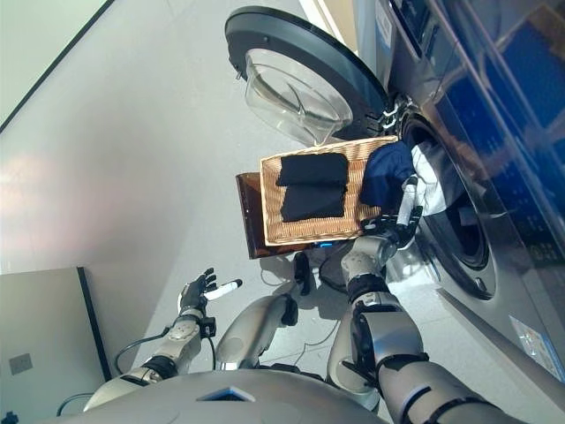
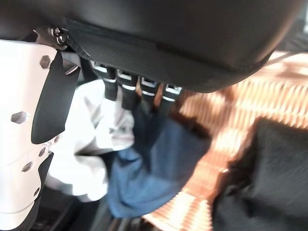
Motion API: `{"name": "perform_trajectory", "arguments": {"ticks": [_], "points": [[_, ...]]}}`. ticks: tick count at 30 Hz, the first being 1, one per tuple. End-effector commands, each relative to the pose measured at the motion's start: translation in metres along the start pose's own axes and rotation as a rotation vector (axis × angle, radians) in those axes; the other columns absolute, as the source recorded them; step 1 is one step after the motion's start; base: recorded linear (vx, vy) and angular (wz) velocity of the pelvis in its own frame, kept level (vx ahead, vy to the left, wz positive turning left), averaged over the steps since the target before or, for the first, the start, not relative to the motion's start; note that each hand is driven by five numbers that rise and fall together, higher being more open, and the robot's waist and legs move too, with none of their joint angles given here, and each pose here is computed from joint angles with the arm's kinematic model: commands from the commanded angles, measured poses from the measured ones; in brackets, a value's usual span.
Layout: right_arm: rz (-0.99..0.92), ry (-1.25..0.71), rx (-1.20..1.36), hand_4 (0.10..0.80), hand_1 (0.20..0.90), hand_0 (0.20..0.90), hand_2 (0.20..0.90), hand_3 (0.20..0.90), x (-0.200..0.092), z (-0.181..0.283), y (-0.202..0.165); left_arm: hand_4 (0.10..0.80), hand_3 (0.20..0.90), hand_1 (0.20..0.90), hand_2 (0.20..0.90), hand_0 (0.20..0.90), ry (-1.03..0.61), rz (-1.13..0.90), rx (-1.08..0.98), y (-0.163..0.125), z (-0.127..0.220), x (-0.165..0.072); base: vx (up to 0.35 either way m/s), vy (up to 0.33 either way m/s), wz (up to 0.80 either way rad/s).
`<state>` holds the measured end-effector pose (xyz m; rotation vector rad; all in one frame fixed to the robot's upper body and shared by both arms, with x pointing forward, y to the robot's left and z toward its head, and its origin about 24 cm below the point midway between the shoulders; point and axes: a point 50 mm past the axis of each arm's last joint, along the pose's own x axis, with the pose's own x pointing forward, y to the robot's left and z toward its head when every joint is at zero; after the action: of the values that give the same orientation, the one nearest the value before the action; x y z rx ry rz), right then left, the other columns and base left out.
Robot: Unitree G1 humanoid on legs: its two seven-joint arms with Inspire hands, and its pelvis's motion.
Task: Pick up the clothes and place them into the washing machine
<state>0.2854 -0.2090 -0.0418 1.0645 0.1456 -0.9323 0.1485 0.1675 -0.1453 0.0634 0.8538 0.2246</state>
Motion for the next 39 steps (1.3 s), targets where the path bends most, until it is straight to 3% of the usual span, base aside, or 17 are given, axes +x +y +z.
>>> {"name": "perform_trajectory", "arguments": {"ticks": [1, 10, 23, 25, 29, 33, 39], "points": [[0.178, 0.081, -0.001, 0.8, 0.9, 0.9, 0.9, 0.9, -0.023, -0.032, 0.034, 0.8, 0.9, 0.9, 0.9, 0.9, -0.029, 0.101, 0.014, 0.021, 0.011, 0.007, 0.0, 0.0, 0.0], [0.24, 0.13, -0.027, 0.8, 0.9, 0.9, 0.9, 0.9, -0.033, -0.045, 0.041, 0.8, 0.9, 0.9, 0.9, 0.9, -0.037, 0.121, 0.008, 0.026, 0.013, 0.008, -0.008, -0.009, 0.01], [0.183, 0.02, -0.001, 0.8, 0.9, 0.9, 0.9, 0.9, -0.016, -0.017, 0.063, 0.8, 0.9, 0.9, 0.9, 0.9, -0.045, 0.123, 0.018, 0.029, 0.013, 0.008, 0.001, 0.008, 0.04], [0.2, 0.019, -0.169, 0.8, 0.9, 0.9, 0.9, 0.9, -0.013, -0.019, 0.063, 0.8, 0.9, 0.9, 0.9, 0.9, -0.051, 0.121, 0.032, 0.03, 0.015, 0.009, 0.003, -0.02, 0.0], [0.521, 0.057, -0.475, 0.8, 0.9, 0.9, 0.9, 0.9, -0.024, -0.025, 0.084, 0.8, 0.9, 0.9, 0.9, 0.9, -0.077, 0.132, 0.074, 0.039, 0.025, 0.012, -0.016, -0.068, 0.02], [0.697, 0.037, -0.67, 0.8, 0.9, 0.9, 0.9, 0.9, -0.026, -0.018, 0.098, 0.8, 0.9, 0.9, 0.9, 0.9, -0.076, 0.14, 0.081, 0.051, 0.026, 0.013, -0.014, -0.053, 0.0], [0.817, -0.005, -0.964, 0.8, 0.9, 0.9, 0.9, 0.9, -0.02, -0.006, 0.094, 0.8, 0.9, 0.9, 0.9, 0.9, -0.092, 0.118, 0.079, 0.056, 0.033, 0.015, -0.015, -0.04, -0.01]]}}
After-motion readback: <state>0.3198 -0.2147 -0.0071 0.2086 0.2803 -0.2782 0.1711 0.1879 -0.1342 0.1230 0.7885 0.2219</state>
